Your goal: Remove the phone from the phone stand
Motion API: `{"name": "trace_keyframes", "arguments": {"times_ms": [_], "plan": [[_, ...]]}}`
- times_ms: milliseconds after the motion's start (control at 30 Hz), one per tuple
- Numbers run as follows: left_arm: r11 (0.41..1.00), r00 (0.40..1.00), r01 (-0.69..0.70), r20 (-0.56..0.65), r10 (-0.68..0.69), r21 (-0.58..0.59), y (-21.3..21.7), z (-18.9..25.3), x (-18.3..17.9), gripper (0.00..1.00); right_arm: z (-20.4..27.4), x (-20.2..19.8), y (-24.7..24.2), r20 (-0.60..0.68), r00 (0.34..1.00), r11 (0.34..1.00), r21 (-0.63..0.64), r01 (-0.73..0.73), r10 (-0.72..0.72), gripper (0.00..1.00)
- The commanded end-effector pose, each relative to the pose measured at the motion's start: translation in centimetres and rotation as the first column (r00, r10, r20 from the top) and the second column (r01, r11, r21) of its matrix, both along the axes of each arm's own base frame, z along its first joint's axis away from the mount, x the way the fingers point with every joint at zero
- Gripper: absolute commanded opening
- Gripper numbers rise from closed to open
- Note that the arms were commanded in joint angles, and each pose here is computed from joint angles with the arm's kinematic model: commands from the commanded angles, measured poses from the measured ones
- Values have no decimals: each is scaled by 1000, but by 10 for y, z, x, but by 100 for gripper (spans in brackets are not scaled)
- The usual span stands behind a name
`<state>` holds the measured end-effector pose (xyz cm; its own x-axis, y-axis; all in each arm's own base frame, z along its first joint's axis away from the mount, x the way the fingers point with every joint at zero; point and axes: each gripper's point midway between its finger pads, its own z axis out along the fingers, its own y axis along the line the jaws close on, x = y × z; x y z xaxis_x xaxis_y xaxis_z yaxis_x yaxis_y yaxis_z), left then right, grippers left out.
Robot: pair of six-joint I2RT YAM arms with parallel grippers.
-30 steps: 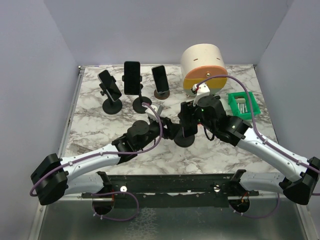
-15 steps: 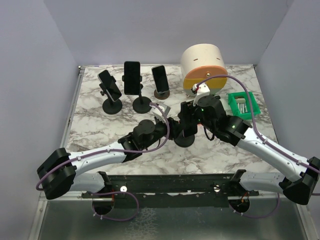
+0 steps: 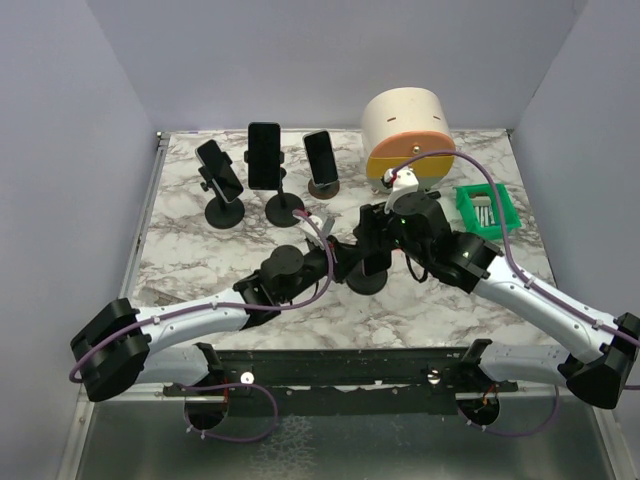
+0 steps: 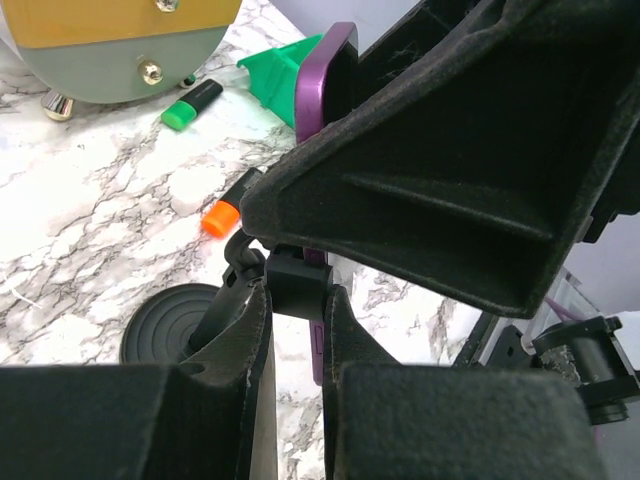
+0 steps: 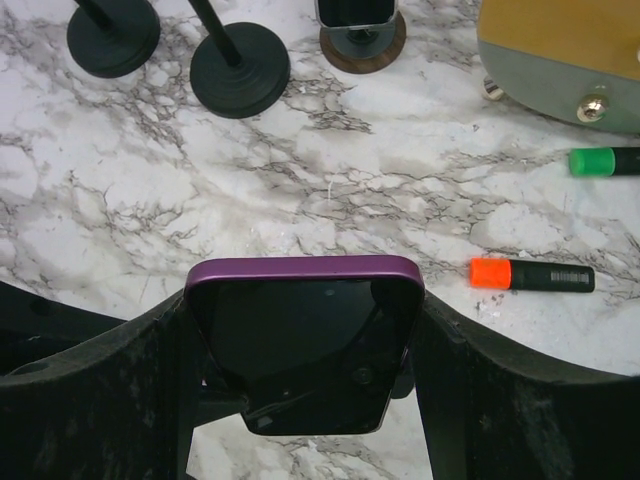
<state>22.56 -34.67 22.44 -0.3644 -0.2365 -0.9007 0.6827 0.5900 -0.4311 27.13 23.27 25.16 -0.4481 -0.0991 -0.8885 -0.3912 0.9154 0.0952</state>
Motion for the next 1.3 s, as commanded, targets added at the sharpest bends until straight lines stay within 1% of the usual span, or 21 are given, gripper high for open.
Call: {"name": "trace_keyframes", "arguments": {"times_ms": [0, 300, 433, 900, 1100, 1267], "plan": [[997, 998, -60, 8, 60, -51, 18, -2, 2, 0, -9, -1, -15, -16, 999, 998, -48, 45, -45, 0], [978, 985, -170, -48, 165, -122, 36, -8, 9, 0, -20, 1, -27, -18, 995, 991, -97, 94, -96, 0], [969, 980, -194, -73, 184, -154, 42, -7, 12, 0, -24, 1, -31, -16, 994, 988, -111, 106, -109, 0], [941, 975, -187, -172, 142, -282, 45, -11, 16, 0, -33, -3, -32, -21, 995, 989, -107, 98, -101, 0], [945, 980, -143, -178, 92, -296, 36, -12, 13, 0, -30, -9, -26, -24, 998, 997, -52, 64, -65, 0], [947, 984, -91, -176, 37, -307, 28, -13, 8, 0, -16, -17, -14, -17, 1000, 999, 36, -5, 5, 0]]}}
